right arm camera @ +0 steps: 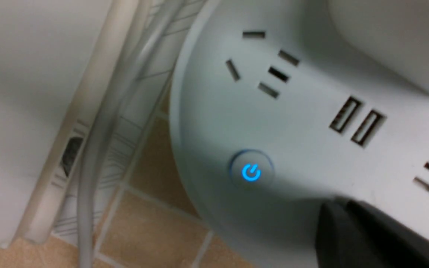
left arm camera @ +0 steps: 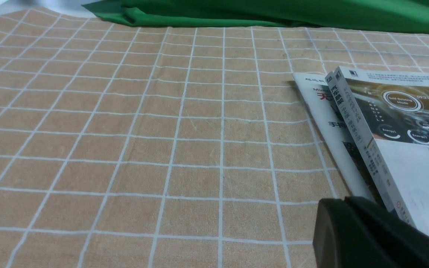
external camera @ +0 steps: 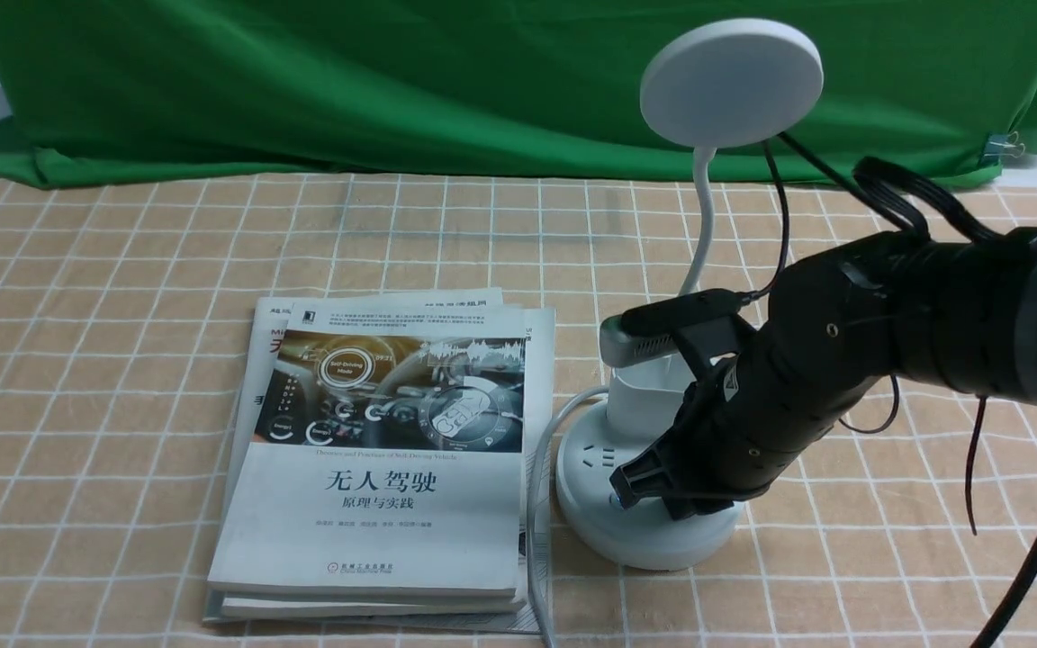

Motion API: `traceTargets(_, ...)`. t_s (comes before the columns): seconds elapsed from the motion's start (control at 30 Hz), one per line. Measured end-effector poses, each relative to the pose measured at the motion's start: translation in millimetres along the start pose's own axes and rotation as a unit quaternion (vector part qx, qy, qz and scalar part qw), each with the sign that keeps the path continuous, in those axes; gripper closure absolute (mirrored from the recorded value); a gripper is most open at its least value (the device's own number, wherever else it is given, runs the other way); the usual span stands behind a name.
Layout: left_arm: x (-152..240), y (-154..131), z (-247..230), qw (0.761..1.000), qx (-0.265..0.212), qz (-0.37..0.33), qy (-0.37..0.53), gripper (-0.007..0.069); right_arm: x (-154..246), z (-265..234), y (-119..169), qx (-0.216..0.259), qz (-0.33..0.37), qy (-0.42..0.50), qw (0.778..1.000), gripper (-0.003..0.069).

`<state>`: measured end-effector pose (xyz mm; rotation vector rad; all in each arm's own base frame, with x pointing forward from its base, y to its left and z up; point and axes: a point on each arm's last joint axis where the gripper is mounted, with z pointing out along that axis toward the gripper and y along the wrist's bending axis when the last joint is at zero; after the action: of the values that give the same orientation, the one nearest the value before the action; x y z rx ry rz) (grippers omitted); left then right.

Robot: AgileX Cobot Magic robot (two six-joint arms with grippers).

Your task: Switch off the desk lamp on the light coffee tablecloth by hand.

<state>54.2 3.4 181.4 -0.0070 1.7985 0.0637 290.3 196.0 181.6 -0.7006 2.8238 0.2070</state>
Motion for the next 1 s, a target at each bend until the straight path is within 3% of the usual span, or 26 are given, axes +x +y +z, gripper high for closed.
traceTargets(0.27, 0, 0, 0, 1.0, 0.0, 0.0, 0.0, 0.0621, 16, -49, 1, -0.005, 0.002, -0.056, 0.998, 0.0618)
traceTargets(0.7, 0, 0, 0, 1.0, 0.0, 0.0, 0.0, 0.0621, 120, -118, -5, -0.015, 0.001, -0.145, 0.989, 0.0608)
traceTargets(1.0, 0, 0, 0, 1.0, 0.0, 0.0, 0.0, 0.0621, 131, -152, -5, -0.023, -0.004, -0.242, 0.97, 0.0596)
